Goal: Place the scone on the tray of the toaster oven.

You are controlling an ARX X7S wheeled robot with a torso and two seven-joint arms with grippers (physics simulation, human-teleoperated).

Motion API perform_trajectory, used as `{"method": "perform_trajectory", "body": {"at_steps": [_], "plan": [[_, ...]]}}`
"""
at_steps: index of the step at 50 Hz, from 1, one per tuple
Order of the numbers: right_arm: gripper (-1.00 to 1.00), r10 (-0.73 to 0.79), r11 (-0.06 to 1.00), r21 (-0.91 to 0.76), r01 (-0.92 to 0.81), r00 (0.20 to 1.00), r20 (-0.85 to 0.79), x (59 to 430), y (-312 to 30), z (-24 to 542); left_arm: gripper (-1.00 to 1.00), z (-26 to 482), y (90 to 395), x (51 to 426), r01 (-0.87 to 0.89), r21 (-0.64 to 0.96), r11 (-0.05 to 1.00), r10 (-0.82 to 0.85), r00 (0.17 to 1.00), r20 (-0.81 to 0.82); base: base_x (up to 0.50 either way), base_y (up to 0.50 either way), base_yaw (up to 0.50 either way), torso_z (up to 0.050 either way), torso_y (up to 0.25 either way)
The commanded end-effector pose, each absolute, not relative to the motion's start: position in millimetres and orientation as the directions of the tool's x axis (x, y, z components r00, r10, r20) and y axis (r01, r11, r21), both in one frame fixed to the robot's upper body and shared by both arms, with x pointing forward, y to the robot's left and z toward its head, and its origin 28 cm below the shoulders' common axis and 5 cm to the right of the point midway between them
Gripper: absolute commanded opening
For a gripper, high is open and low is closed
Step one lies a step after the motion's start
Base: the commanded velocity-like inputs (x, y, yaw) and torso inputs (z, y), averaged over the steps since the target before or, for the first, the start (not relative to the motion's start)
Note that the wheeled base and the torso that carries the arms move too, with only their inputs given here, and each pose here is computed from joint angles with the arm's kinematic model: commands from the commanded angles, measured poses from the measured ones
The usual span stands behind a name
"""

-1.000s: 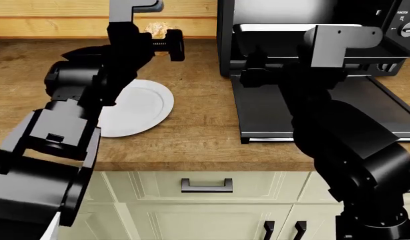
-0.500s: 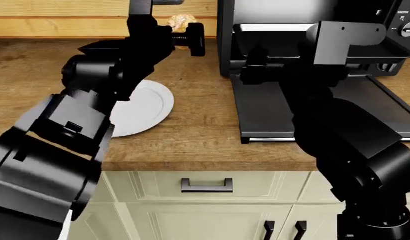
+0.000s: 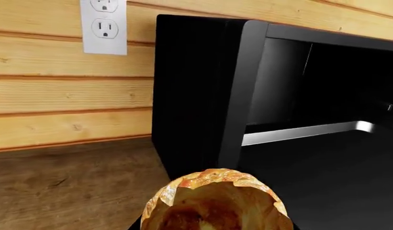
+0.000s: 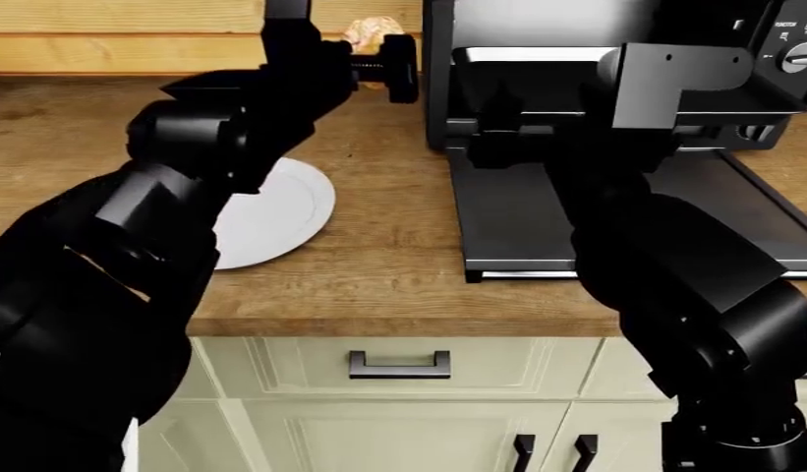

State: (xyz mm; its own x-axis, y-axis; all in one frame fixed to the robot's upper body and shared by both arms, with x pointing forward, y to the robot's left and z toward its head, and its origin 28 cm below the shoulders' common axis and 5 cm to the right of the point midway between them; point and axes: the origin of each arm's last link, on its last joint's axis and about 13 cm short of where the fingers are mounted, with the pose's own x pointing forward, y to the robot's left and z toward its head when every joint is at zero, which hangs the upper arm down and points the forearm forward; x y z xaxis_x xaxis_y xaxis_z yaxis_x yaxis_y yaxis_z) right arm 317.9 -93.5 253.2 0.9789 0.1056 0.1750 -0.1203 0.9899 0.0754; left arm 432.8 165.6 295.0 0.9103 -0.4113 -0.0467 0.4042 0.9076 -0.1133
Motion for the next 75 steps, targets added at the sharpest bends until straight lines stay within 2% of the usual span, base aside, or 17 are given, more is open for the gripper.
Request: {"method": "perform_trajectory", "body": {"at_steps": [1, 43, 75], "plan": [[1.00, 0.108, 0.990, 0.076, -0.122, 0.979, 0.173, 318.3, -93.4, 252.3, -1.00, 294.2, 161.6, 432.3, 0.403, -0.139, 0.904, -0.412, 0.910, -0.043, 0.00, -0.19, 0.00, 0.000, 0.000], [1.00, 0.116, 0.988, 0.077, -0.131, 0.976, 0.184, 318.3, -92.5, 254.3, -1.00, 299.9, 161.5, 431.8, 0.409, -0.139, 0.902, -0.418, 0.908, -0.039, 0.00, -0.17, 0.00, 0.000, 0.000], [1.00, 0.119, 0.988, 0.078, -0.135, 0.976, 0.184, 318.5, -92.0, 254.1, -1.00, 276.7, 157.2, 433.1, 0.413, -0.140, 0.900, -0.422, 0.906, -0.039, 0.00, -0.14, 0.00, 0.000, 0.000]]}}
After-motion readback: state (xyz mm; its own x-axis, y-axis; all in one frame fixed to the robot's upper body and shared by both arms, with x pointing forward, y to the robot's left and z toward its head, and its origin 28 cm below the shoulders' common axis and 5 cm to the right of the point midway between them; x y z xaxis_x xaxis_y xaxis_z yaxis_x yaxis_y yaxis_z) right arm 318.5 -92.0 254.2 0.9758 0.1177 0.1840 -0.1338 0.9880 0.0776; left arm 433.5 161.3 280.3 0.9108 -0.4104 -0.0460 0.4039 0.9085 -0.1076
